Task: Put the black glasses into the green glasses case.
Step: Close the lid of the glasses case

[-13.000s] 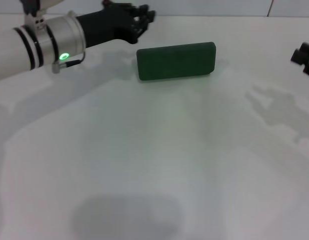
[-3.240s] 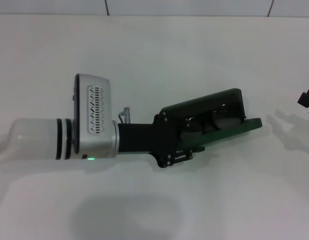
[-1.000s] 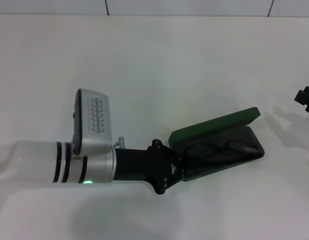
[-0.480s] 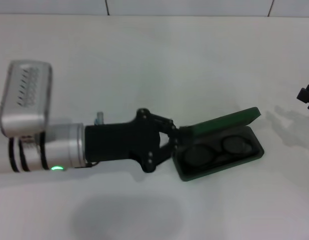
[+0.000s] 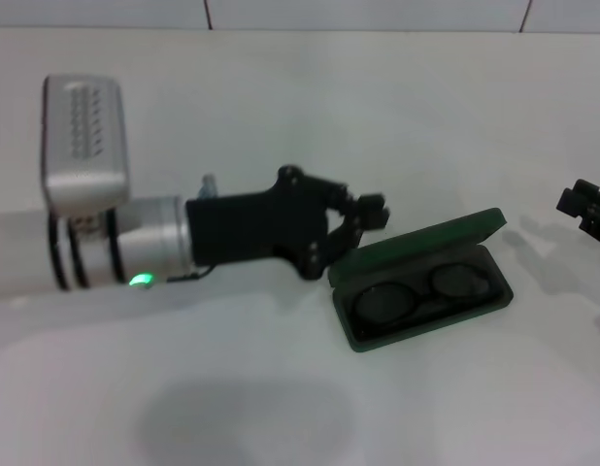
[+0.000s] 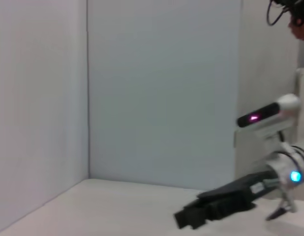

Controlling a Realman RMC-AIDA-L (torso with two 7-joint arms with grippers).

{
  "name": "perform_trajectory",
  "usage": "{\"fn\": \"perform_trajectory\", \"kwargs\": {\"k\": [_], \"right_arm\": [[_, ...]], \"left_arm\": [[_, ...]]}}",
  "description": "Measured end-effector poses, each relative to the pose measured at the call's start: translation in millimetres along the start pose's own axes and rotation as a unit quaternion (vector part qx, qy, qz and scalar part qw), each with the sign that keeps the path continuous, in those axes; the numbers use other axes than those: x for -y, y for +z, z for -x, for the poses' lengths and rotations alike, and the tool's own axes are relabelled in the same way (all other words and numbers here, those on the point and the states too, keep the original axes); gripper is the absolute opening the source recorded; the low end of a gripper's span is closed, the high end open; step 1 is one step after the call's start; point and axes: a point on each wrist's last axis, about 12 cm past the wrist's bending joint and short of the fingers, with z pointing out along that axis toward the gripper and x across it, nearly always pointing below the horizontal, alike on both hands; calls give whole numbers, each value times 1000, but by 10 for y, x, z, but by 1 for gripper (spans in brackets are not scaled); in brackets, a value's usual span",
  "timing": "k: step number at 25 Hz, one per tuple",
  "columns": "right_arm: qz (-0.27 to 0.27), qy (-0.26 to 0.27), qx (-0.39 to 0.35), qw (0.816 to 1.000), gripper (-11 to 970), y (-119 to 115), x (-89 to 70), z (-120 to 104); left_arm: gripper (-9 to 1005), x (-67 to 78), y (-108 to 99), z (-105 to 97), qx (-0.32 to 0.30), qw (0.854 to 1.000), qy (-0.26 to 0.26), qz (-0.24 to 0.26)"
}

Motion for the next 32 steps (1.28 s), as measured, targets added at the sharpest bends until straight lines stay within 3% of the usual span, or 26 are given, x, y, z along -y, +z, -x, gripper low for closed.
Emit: {"fn": "perform_trajectory", "kwargs": {"k": [6,12,16,32], "right_arm": [[-4,2,2,1000,372,-28,0,-16],[-7,5,2,1000,376,-54,-3,-40],[-15,4,5,1000,378,-94,9,-50],[-23,-3,7,1000,389,-75,48,-8]], "left_arm": [[99,-329,392,148,-38,999,-17,17],[129,-456,657,251,-107,991,-82,-8],[250,-457,674,235,-116,988,-98,-2],[252,-333,707,117,-130,982,-138,-10]]}}
